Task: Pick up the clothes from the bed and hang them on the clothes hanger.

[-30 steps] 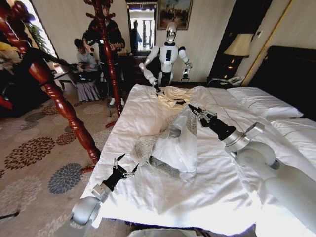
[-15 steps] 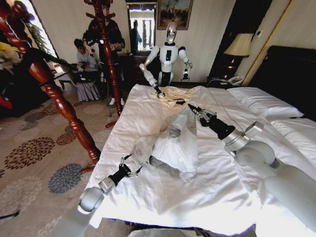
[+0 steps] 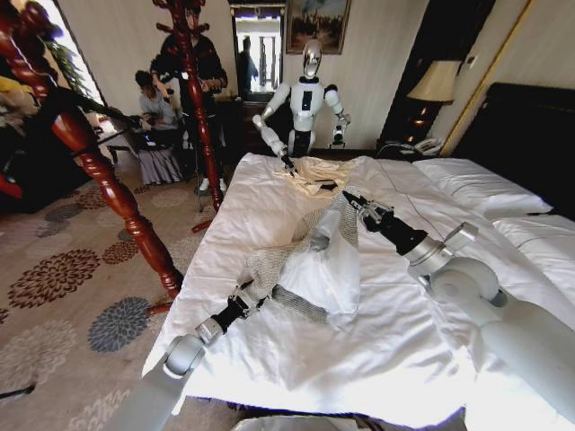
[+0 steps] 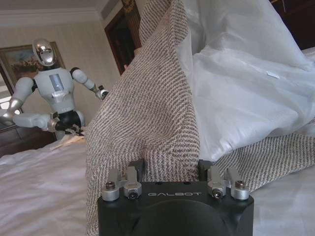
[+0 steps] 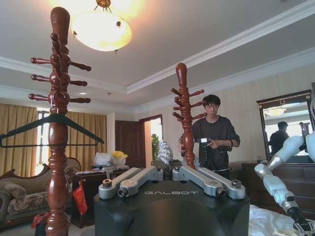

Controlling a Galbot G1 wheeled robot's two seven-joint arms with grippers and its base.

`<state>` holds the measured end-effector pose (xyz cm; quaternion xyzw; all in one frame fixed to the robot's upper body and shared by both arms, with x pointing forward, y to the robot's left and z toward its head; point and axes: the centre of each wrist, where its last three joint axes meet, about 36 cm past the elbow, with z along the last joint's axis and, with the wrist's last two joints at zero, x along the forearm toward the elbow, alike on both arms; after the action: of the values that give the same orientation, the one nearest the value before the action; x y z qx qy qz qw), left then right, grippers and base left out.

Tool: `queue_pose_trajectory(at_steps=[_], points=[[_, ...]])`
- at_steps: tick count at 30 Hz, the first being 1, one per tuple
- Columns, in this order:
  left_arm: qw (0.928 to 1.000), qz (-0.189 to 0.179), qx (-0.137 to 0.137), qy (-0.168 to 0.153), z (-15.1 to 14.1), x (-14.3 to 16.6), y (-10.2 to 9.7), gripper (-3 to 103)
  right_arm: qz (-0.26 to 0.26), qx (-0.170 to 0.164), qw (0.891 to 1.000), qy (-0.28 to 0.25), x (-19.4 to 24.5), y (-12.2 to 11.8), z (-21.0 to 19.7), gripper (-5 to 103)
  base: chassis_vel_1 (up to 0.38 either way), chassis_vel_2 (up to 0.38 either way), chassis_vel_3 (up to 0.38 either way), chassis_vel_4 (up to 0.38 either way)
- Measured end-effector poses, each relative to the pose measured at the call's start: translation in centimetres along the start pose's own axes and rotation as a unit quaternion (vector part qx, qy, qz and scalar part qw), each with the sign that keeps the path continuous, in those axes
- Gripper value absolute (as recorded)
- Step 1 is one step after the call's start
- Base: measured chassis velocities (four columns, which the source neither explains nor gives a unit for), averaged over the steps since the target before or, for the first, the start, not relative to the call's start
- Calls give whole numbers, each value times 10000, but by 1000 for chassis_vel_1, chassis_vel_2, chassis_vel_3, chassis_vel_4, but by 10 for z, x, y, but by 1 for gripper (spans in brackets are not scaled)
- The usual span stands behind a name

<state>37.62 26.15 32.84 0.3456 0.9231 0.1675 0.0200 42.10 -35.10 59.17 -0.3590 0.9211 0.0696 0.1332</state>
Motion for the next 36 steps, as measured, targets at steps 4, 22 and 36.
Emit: queue_pose_trajectory(at_steps=[4,22,36], points=[[10000,-77,11,-47,-4,3,3,46,39,-6,10000,-45,-1,-3,2,3,0,0,0,0],[9905,-565,646,-1077,-96,48,54,3,233,-35,9987,-453,-5,-2,-11,3,0,0,0,0],[9484,-1017,1515,-2591,-258,115,94,3,-12,-209,9935,-1121,-9,35,-57,3,0,0,0,0]])
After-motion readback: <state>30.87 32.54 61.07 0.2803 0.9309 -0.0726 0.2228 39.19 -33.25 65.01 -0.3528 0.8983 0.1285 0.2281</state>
